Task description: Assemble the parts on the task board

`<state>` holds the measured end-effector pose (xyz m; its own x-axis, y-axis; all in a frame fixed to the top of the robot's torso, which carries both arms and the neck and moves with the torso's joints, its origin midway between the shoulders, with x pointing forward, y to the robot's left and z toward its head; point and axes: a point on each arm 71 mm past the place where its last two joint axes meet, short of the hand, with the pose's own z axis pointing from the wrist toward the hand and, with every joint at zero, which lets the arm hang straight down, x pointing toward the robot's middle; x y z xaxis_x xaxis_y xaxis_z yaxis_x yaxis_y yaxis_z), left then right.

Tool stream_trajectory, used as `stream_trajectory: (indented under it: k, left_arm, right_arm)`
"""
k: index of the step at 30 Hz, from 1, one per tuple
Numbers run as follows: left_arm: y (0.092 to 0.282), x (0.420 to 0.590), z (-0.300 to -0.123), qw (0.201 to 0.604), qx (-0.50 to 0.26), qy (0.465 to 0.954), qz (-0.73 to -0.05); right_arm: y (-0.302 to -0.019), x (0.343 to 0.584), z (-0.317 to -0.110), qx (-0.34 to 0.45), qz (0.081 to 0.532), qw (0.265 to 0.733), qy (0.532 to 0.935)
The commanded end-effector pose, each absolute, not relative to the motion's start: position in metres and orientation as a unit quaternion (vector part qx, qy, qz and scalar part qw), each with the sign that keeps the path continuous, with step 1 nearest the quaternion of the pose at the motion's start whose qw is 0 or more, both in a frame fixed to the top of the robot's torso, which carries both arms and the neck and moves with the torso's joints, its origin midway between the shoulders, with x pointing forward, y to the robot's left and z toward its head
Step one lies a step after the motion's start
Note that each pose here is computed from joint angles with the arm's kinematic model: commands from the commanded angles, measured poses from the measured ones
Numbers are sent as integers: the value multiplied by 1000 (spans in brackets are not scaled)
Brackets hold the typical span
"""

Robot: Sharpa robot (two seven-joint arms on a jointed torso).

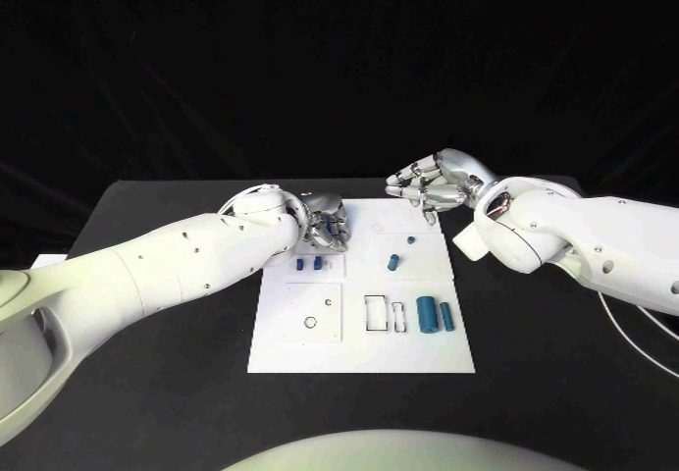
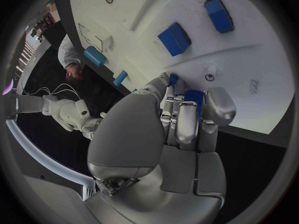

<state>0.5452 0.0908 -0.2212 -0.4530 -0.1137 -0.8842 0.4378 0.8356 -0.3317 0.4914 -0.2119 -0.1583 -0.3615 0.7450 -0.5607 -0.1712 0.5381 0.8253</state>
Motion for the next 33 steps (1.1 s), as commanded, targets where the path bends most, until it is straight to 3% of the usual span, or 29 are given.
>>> stream_trajectory:
  k: [1, 33]
  left_arm:
    - [95, 544, -229, 498, 102, 824, -251]
    - [109, 536, -213, 539, 90, 780, -304]
  right_arm:
    - [-210, 491, -159, 199, 437, 522, 705]
    - [-211, 491, -159, 199, 437, 523, 704]
